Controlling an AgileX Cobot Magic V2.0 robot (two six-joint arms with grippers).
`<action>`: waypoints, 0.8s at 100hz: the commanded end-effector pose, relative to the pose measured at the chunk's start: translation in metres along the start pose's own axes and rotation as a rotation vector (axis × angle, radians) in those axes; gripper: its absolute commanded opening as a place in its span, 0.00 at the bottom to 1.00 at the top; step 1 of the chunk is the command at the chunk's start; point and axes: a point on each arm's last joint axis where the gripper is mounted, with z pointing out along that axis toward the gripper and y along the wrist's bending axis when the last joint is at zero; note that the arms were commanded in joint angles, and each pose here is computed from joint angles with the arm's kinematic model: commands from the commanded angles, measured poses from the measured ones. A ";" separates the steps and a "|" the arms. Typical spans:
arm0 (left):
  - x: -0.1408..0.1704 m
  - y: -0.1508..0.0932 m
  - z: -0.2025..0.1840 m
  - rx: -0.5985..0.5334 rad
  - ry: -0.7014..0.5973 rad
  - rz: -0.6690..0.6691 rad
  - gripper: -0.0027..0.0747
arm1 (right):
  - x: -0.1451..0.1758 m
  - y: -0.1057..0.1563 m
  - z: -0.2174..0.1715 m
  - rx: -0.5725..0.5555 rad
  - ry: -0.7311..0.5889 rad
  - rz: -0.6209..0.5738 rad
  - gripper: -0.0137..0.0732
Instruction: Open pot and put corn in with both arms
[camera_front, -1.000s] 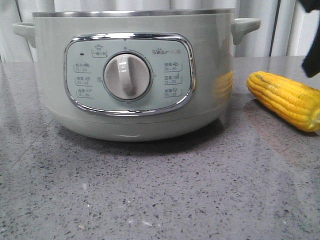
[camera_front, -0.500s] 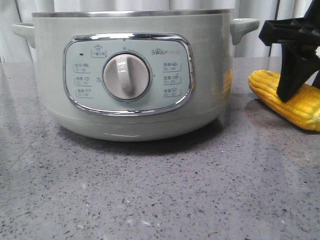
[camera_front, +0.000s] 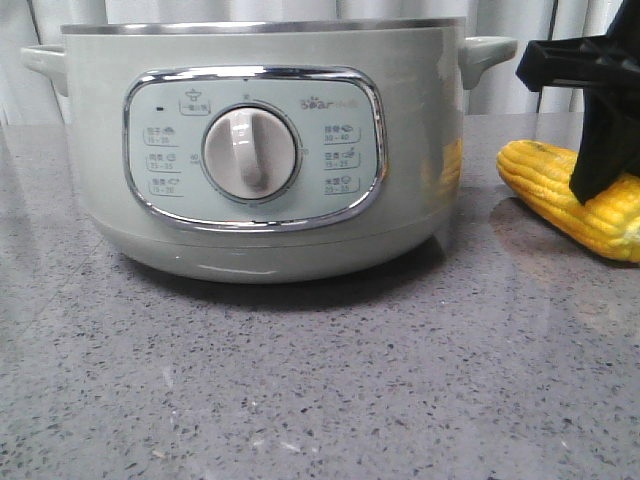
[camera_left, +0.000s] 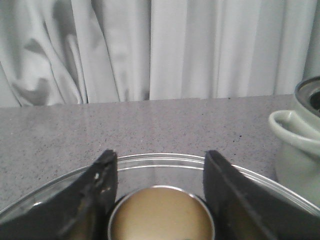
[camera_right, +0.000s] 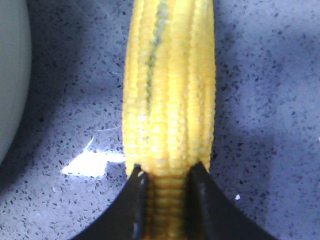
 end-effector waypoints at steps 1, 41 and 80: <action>-0.012 0.002 0.001 -0.013 -0.189 -0.026 0.01 | 0.000 0.004 -0.017 -0.033 -0.016 0.018 0.08; 0.021 -0.001 0.036 0.011 -0.126 -0.074 0.01 | 0.029 0.006 -0.109 -0.075 -0.259 0.032 0.08; 0.050 -0.022 0.076 0.133 -0.136 -0.064 0.01 | 0.052 0.014 -0.192 -0.174 -0.527 0.016 0.09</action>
